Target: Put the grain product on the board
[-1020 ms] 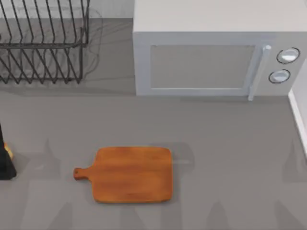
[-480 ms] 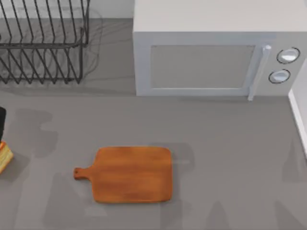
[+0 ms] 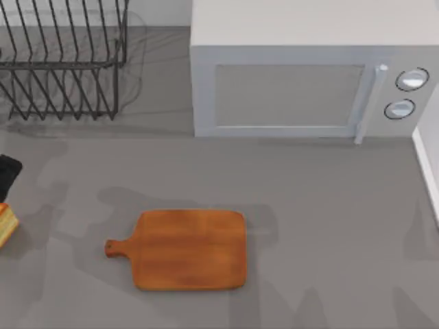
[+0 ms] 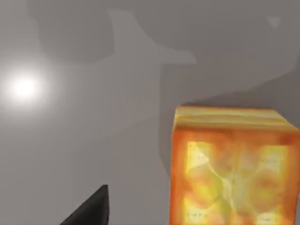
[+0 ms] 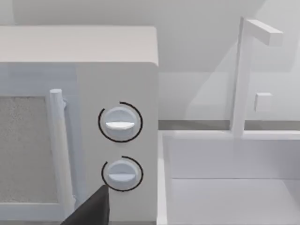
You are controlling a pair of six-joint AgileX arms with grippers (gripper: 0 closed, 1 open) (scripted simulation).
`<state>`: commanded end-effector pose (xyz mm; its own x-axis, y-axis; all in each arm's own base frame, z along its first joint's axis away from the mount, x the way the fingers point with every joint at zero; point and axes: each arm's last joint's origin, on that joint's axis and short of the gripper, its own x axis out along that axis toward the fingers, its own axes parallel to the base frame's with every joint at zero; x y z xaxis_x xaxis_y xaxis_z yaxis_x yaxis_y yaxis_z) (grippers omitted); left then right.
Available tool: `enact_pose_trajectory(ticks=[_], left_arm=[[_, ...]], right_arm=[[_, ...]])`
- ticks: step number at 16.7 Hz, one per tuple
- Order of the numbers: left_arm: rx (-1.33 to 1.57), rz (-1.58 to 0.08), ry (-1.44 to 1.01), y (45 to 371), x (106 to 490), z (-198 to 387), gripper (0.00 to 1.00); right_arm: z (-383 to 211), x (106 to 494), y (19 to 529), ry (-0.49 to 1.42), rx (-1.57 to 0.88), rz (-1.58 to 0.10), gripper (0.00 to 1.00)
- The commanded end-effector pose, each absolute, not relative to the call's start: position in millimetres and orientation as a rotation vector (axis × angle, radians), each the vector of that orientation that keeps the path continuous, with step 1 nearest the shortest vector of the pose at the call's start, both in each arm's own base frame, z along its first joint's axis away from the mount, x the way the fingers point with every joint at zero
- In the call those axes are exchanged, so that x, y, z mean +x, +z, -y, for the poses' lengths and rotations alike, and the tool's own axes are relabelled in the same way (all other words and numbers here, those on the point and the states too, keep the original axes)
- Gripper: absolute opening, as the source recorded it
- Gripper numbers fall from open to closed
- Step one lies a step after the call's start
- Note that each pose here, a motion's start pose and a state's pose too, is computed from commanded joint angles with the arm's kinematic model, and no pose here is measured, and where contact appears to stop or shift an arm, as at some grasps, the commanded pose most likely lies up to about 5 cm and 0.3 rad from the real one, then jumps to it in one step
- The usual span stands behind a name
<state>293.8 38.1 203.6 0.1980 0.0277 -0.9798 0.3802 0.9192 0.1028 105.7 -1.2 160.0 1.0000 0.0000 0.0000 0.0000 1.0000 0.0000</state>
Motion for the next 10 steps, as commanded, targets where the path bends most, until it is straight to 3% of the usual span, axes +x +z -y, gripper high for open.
enact_pose_trajectory(ticks=[4,10], left_arm=[[0.328,-1.531,-0.320,180.5,307.5,-46.2,1.00],[0.328,-1.545,-0.327,177.2,307.7,-45.3,1.00]], right_arm=[[1.2,105.7,160.0,0.000,0.000,0.000,1.00],[1.2,105.7,160.0,0.000,0.000,0.000,1.00]])
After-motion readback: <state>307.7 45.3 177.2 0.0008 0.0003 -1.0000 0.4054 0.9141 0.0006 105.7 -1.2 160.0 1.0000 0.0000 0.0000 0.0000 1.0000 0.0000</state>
